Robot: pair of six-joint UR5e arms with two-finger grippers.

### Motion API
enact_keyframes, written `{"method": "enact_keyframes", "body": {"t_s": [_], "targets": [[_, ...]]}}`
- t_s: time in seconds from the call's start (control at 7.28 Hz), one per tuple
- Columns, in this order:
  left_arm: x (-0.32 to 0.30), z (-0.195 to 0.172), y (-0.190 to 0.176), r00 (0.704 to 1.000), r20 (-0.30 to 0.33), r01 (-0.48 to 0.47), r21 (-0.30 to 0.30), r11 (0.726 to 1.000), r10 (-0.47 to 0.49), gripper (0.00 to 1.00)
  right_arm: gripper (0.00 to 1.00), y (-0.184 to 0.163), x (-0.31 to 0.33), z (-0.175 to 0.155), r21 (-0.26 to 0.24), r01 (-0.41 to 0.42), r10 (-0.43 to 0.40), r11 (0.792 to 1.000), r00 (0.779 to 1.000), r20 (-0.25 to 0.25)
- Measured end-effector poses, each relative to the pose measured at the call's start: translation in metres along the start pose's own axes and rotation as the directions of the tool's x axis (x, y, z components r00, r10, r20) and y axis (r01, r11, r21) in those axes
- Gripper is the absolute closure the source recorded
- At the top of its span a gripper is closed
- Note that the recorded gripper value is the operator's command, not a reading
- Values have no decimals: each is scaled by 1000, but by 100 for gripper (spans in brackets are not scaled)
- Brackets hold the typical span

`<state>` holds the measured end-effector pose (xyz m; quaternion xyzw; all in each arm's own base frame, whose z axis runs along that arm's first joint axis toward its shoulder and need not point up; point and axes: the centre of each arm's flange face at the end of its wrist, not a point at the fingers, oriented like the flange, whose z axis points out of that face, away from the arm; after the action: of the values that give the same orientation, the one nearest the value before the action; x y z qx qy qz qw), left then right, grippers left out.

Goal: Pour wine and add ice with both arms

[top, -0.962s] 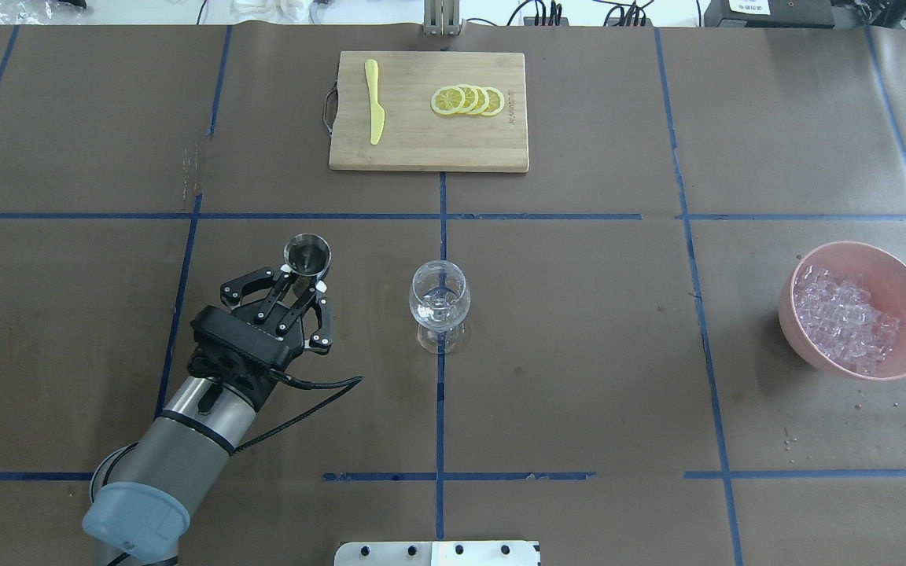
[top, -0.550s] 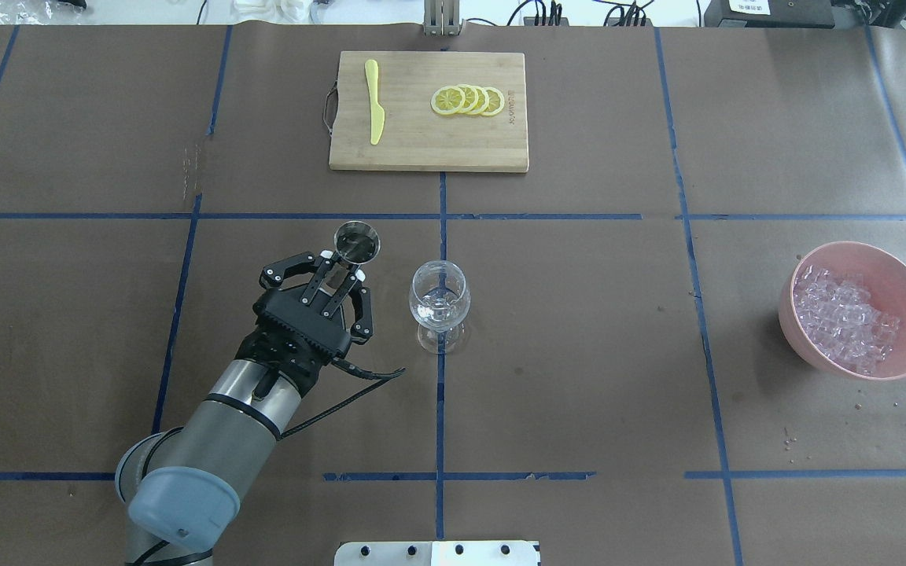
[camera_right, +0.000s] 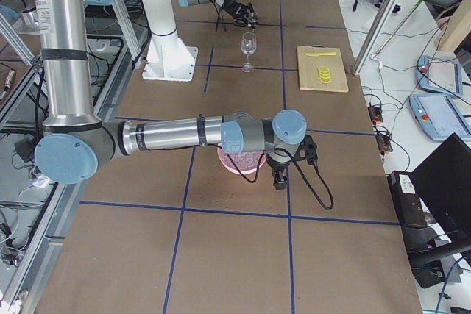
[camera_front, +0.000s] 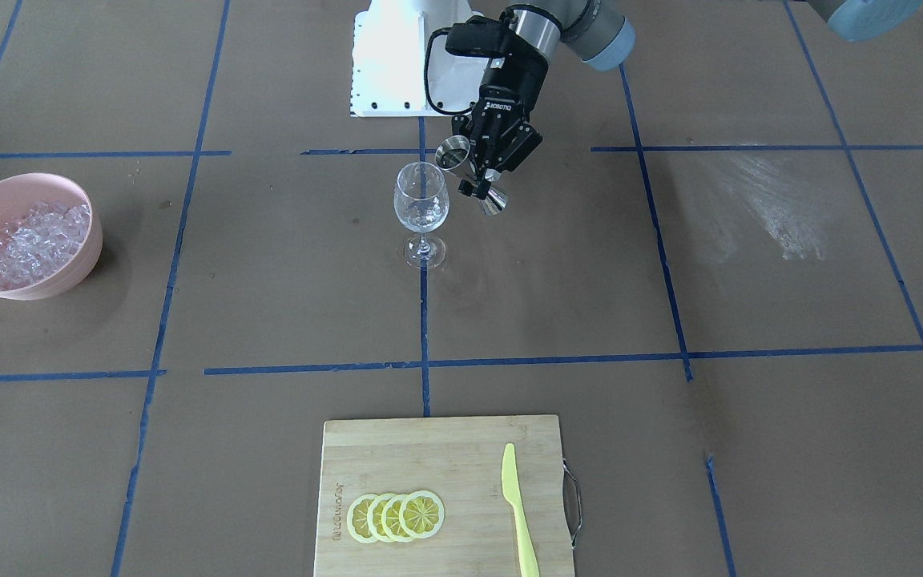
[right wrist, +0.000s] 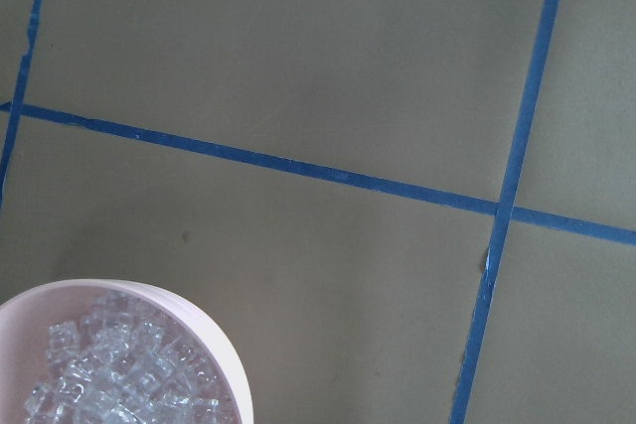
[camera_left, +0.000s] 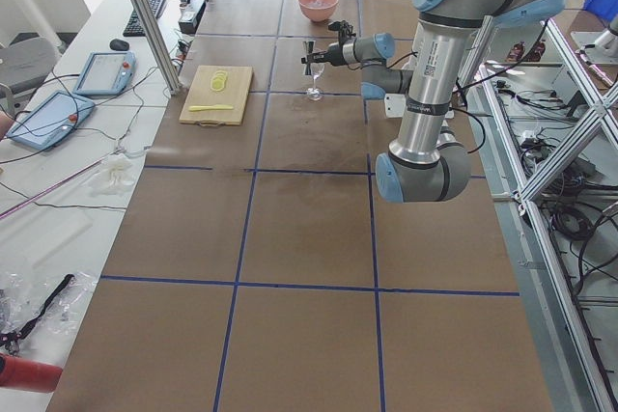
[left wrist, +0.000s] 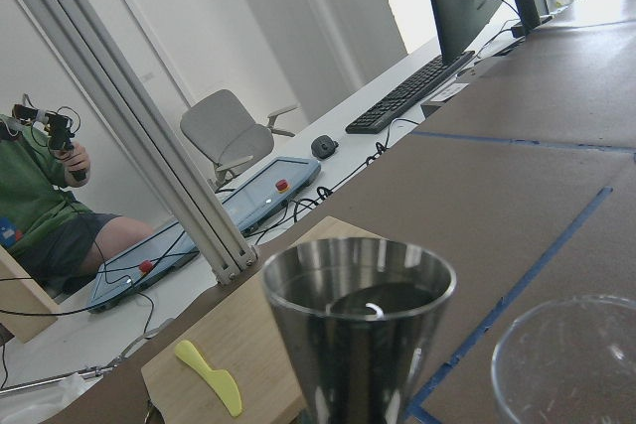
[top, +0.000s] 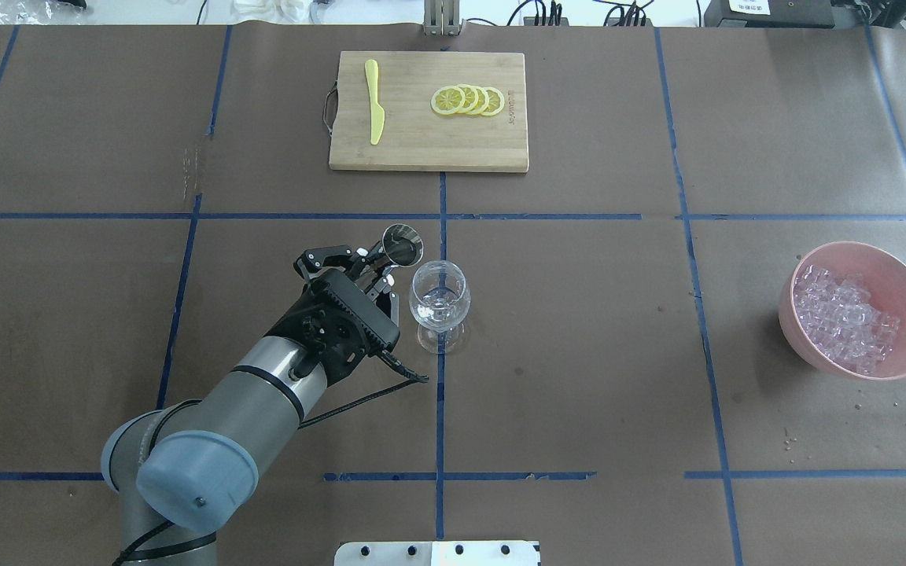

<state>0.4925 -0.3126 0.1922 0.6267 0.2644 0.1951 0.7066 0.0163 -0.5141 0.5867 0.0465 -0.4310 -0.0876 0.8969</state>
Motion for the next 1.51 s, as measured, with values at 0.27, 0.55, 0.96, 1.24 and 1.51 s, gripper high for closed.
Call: {"method": "enact_keyframes", "body": {"t_s": [0.27, 0.55, 0.96, 1.24, 1.51], "targets": [[-4, -2, -7, 993, -82, -88, -53, 995, 83, 100, 0, 0, 0, 0, 0, 0, 0, 1000, 1000, 2], [-18, -1, -15, 973, -129, -205, -95, 974, 192, 100, 0, 0, -1, 0, 1, 0, 0, 1000, 1000, 2], [-24, 5, -34, 924, -174, -368, -153, 917, 341, 100, 0, 0, -1, -1, 2, 1, -1, 1000, 1000, 3], [-24, 6, -36, 884, -191, -454, -143, 879, 426, 100, 0, 0, -3, -2, 5, 5, -5, 1000, 1000, 3], [-23, 7, -35, 855, -202, -508, -138, 850, 478, 100, 0, -1, -7, -5, 12, 13, -13, 1000, 1000, 3]]}}
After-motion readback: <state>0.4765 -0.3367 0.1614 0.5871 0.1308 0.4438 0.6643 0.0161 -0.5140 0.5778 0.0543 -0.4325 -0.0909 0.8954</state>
